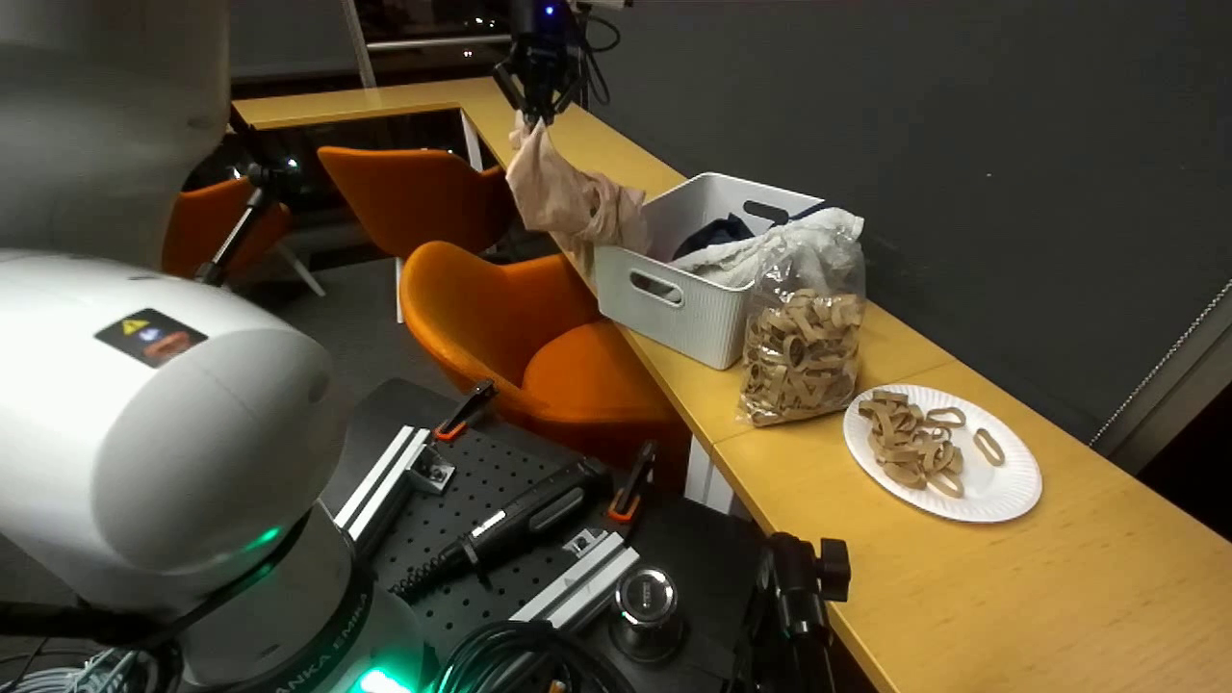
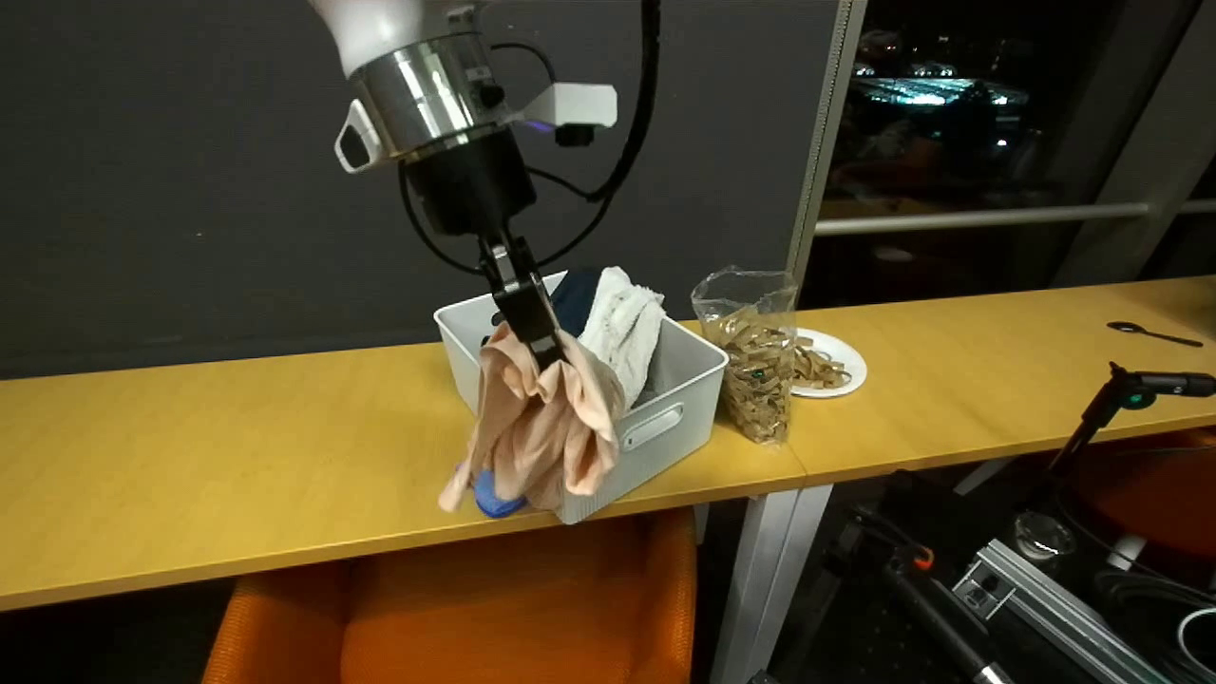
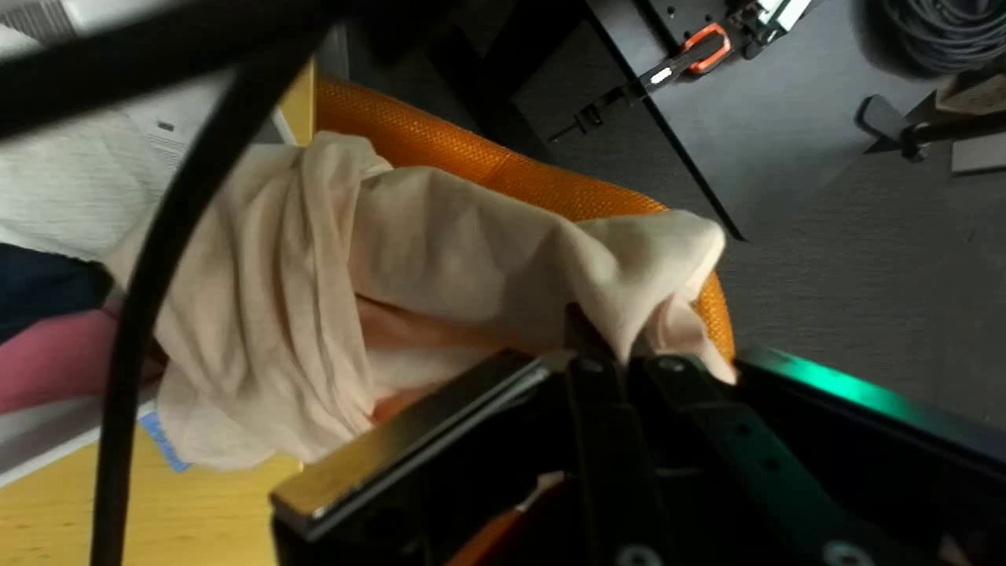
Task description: Move the pink shirt to the chair
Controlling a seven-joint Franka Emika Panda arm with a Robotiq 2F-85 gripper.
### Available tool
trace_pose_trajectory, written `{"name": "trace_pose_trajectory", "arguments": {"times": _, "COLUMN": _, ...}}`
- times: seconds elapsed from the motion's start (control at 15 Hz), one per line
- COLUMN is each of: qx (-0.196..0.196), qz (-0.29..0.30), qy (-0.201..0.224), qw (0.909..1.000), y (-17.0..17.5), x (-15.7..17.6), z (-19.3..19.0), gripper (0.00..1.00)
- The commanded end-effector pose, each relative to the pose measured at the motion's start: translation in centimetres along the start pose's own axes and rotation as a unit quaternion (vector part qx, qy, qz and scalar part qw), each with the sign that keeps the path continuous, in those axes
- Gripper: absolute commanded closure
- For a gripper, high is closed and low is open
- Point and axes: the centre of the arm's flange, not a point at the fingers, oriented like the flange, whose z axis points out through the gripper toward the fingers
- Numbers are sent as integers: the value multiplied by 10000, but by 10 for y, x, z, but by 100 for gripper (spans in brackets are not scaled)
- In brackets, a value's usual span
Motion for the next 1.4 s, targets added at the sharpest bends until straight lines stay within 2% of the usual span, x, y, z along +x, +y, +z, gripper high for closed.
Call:
{"name": "trace_pose_trajectory", "arguments": {"times": 0.0, "qx": 18, "qz": -422, "qy": -123, "qw": 9990, "y": 8, "x": 12, "z": 11, "gripper": 99}}
{"name": "trace_pose_trajectory", "arguments": {"times": 0.27, "qx": -476, "qz": -918, "qy": -99, "qw": 9946, "y": 25, "x": -4, "z": 44, "gripper": 99}}
{"name": "trace_pose_trajectory", "arguments": {"times": 0.53, "qx": -1117, "qz": -1089, "qy": 188, "qw": 9876, "y": 7, "x": -19, "z": 81, "gripper": 99}}
{"name": "trace_pose_trajectory", "arguments": {"times": 0.73, "qx": -1380, "qz": -1423, "qy": 570, "qw": 9785, "y": -9, "x": -3, "z": 105, "gripper": 99}}
{"name": "trace_pose_trajectory", "arguments": {"times": 0.87, "qx": -1403, "qz": -1686, "qy": 791, "qw": 9724, "y": -14, "x": 18, "z": 116, "gripper": 99}}
{"name": "trace_pose_trajectory", "arguments": {"times": 1.07, "qx": -1418, "qz": -2118, "qy": 888, "qw": 9629, "y": -39, "x": 38, "z": 123, "gripper": 99}}
{"name": "trace_pose_trajectory", "arguments": {"times": 1.33, "qx": -973, "qz": -2904, "qy": 970, "qw": 9470, "y": -87, "x": 42, "z": 115, "gripper": 99}}
